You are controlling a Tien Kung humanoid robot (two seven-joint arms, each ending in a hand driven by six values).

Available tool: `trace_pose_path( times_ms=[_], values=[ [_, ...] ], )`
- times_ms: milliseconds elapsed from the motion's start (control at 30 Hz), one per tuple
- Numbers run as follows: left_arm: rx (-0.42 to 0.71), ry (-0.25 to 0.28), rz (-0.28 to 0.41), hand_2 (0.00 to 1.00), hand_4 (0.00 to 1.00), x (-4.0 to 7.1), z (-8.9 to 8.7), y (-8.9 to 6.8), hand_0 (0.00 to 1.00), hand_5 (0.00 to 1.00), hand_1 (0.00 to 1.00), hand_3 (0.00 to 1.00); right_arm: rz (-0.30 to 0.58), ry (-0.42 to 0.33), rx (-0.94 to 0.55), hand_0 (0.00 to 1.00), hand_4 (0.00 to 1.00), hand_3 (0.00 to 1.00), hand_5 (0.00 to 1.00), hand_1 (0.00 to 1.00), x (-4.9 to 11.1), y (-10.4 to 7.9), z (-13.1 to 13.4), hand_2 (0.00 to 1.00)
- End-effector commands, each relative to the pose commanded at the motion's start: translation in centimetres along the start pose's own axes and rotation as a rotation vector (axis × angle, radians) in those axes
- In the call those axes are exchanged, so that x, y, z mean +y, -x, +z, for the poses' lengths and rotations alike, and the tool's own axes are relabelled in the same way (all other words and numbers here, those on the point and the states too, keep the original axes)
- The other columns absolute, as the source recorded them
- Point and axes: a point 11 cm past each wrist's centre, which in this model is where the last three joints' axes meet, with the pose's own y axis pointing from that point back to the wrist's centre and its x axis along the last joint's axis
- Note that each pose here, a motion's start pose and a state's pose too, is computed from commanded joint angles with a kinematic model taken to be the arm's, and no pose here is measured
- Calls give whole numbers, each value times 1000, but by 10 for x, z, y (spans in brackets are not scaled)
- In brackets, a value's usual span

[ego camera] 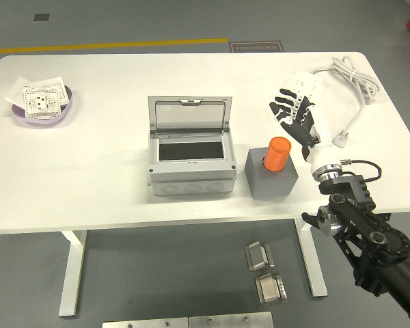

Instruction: Pick up the cylinder from the cube,place it in the box,flap close box

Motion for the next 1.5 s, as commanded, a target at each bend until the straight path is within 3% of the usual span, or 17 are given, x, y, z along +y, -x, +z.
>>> trace_pose_path(
  times_ms=[1133,1167,1333,1367,1500],
  values=[
    [-21,-9,-10,623,659,0,-4,5,665,147,669,666,-42,53,35,724,843,700,272,671,19,7,21,659],
    [-21,-9,-10,622,658,0,-4,5,665,147,669,665,-43,53,37,720,790,670,177,664,19,7,21,649],
    [-24,-10,-11,622,658,0,-5,6,665,147,669,665,-43,51,45,720,790,670,177,664,19,8,21,649],
    [-25,-10,-11,622,658,0,-5,6,665,145,669,665,-43,51,46,715,732,670,72,664,20,8,21,645],
    [-27,-11,-12,622,658,0,-5,6,665,145,669,665,-46,55,46,715,732,670,72,664,20,9,21,645]
  ],
)
